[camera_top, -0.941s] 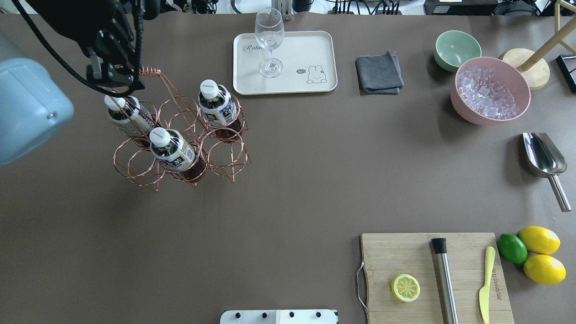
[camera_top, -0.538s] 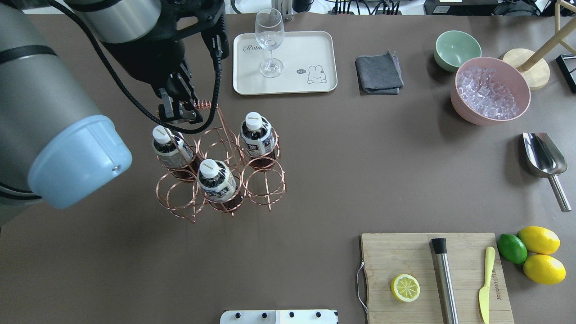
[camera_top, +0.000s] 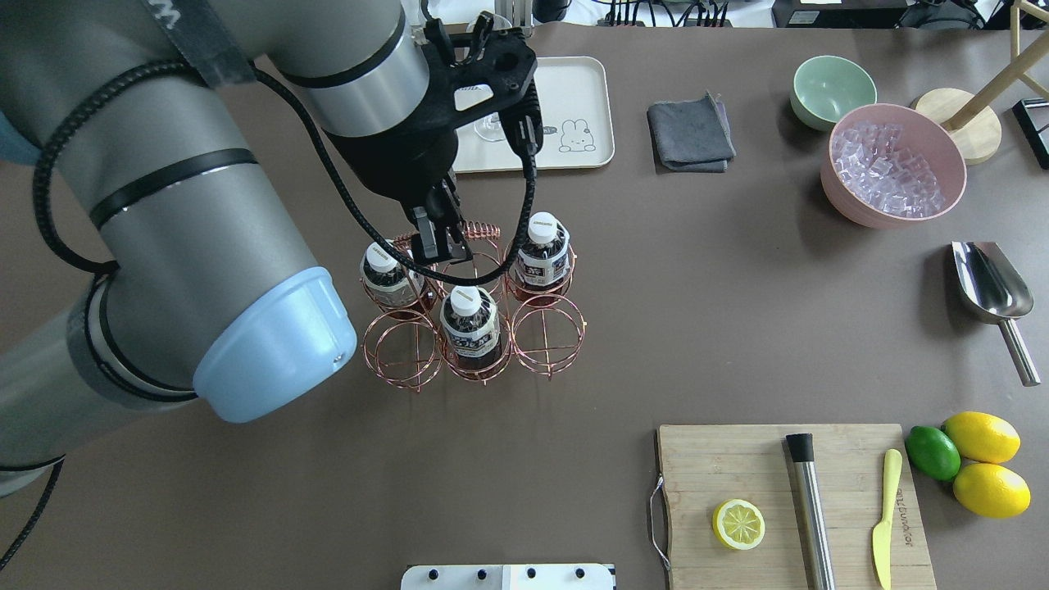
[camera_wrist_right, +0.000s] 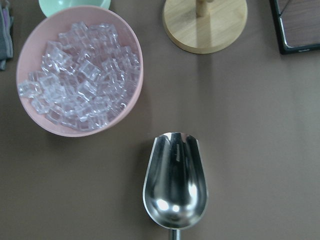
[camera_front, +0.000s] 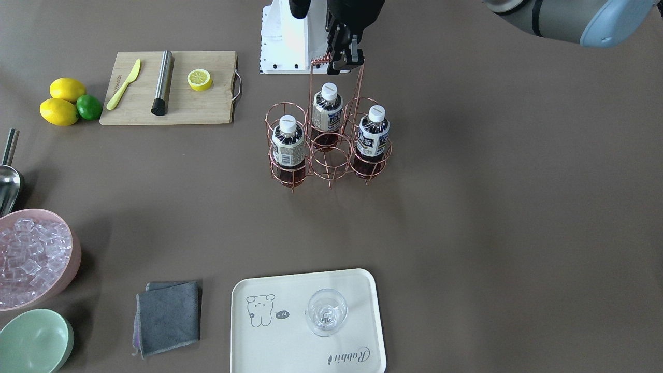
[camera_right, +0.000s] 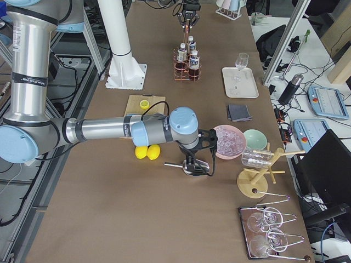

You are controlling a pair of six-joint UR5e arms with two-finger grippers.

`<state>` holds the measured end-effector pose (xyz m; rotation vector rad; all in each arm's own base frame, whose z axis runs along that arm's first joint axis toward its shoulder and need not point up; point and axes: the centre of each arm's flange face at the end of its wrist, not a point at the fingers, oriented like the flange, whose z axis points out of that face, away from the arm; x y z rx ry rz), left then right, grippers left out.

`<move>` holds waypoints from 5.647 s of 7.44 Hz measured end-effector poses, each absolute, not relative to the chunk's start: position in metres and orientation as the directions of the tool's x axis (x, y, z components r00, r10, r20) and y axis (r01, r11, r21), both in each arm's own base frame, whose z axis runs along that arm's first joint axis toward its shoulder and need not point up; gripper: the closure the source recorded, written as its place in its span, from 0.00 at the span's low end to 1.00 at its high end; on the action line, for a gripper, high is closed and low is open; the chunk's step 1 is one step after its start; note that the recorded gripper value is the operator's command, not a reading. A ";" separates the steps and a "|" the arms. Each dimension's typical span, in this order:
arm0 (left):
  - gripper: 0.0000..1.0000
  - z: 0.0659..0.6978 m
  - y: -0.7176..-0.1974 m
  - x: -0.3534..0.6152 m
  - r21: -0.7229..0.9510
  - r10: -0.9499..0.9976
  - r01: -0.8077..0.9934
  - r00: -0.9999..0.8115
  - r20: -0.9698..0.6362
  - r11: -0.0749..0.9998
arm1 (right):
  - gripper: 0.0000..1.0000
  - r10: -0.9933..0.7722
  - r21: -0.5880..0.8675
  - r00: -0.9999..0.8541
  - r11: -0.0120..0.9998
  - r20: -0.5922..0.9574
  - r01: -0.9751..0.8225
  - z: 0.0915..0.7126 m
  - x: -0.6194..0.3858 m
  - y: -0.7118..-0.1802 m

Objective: Take tea from basket to plate

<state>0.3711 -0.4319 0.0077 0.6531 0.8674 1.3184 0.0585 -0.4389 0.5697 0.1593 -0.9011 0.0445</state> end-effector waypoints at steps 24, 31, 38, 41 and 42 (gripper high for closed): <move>1.00 0.001 -0.434 0.423 0.809 0.989 -0.569 0.071 -0.131 0.148 | 0.39 0.512 -0.515 0.461 0.847 0.725 -0.131 0.165 -0.411 -0.510; 1.00 0.002 -0.433 0.421 0.810 0.989 -0.568 0.072 -0.130 0.147 | 1.00 0.508 -0.514 0.458 0.849 0.730 -0.123 0.154 -0.419 -0.501; 1.00 0.004 -0.434 0.424 0.807 0.989 -0.571 0.071 -0.131 0.148 | 1.00 0.510 -0.485 0.402 0.858 0.761 -0.170 0.061 -0.288 -0.631; 1.00 0.003 -0.433 0.422 0.809 0.989 -0.568 0.072 -0.129 0.147 | 1.00 0.373 -0.365 0.494 0.924 0.786 -0.116 0.078 -0.306 -0.741; 1.00 0.003 -0.432 0.421 0.811 0.989 -0.567 0.071 -0.128 0.146 | 1.00 0.334 -0.329 0.505 0.939 0.796 -0.102 0.094 -0.321 -0.766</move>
